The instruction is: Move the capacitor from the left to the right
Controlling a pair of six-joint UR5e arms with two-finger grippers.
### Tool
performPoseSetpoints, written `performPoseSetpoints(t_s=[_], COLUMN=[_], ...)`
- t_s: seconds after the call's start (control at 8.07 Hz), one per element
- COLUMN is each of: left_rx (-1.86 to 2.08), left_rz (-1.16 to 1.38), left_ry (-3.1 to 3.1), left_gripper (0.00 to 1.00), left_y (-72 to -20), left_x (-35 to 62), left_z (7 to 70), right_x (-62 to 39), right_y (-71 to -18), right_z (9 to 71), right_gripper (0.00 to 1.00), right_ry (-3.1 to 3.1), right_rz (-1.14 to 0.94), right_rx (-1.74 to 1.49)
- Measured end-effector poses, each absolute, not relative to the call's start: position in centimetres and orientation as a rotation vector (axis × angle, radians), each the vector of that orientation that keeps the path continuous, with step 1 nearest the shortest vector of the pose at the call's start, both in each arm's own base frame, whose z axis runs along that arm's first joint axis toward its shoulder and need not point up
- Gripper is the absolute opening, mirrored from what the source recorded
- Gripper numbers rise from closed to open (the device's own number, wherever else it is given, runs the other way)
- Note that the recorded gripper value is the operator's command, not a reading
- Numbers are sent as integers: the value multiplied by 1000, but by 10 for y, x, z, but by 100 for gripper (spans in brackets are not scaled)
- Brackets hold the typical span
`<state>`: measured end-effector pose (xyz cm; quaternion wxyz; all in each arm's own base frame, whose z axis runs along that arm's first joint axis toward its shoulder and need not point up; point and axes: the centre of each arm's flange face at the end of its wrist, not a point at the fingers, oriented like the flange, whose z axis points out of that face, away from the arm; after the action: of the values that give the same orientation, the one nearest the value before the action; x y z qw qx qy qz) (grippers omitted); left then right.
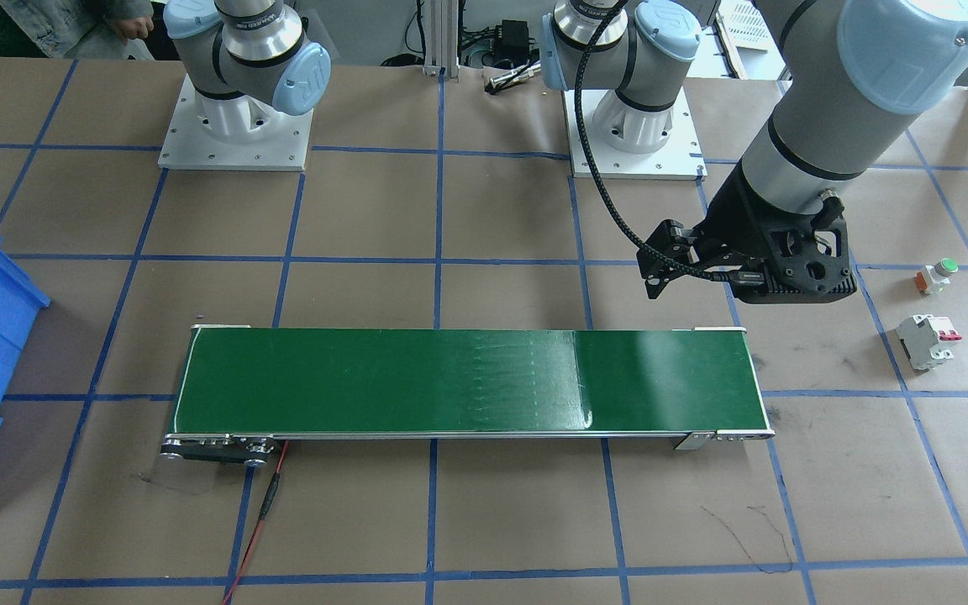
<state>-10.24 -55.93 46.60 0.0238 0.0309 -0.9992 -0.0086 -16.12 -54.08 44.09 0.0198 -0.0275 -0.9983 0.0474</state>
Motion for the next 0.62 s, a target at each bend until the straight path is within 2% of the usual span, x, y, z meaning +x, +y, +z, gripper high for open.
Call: performPoseSetpoints(t_s=[0.62], left_rx=[94], left_rz=[-24], left_ry=[-3094], left_gripper=[100], left_y=[-560], left_x=[-102], left_z=[467], right_x=[13], right_y=[-554], right_z=[458], right_gripper=[100], right_ry=[-3126], right_rz=[187], right_rx=[-59])
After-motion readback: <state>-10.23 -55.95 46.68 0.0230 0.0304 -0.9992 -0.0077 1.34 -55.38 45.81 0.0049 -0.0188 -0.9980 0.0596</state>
